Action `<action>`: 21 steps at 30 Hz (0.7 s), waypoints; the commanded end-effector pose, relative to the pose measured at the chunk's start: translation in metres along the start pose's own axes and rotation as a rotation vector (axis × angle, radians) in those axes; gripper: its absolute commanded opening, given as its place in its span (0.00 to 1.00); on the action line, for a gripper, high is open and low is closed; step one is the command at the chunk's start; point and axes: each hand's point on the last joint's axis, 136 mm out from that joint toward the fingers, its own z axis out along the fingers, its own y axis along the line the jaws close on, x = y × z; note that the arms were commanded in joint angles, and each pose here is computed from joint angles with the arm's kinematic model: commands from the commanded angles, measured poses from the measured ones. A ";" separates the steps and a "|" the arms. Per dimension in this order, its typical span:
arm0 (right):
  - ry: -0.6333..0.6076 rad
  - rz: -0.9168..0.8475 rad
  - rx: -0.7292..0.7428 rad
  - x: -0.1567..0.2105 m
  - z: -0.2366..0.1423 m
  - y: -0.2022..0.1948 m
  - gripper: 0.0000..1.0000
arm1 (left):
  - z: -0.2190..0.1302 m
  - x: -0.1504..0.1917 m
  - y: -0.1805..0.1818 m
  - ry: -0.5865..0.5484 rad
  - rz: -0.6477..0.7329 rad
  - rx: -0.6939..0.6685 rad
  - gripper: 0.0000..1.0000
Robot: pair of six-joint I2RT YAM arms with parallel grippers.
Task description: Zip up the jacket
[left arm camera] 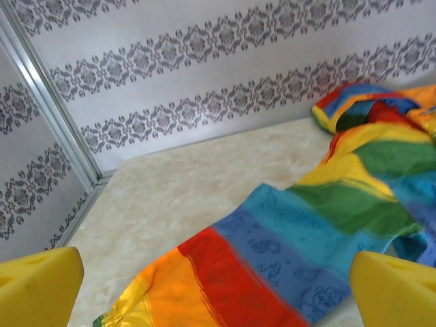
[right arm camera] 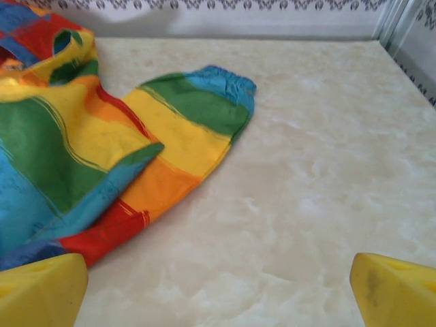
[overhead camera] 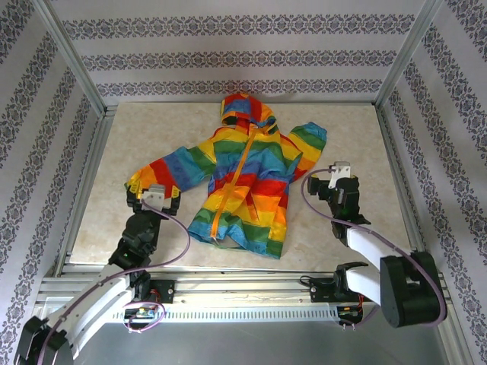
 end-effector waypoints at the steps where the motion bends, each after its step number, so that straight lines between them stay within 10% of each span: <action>1: -0.135 0.039 0.029 -0.028 0.004 -0.007 0.98 | 0.008 -0.010 0.011 -0.048 -0.041 -0.051 1.00; 21: -0.133 -0.061 -0.003 -0.013 0.042 0.001 0.98 | 0.094 0.050 0.009 0.159 -0.181 0.027 1.00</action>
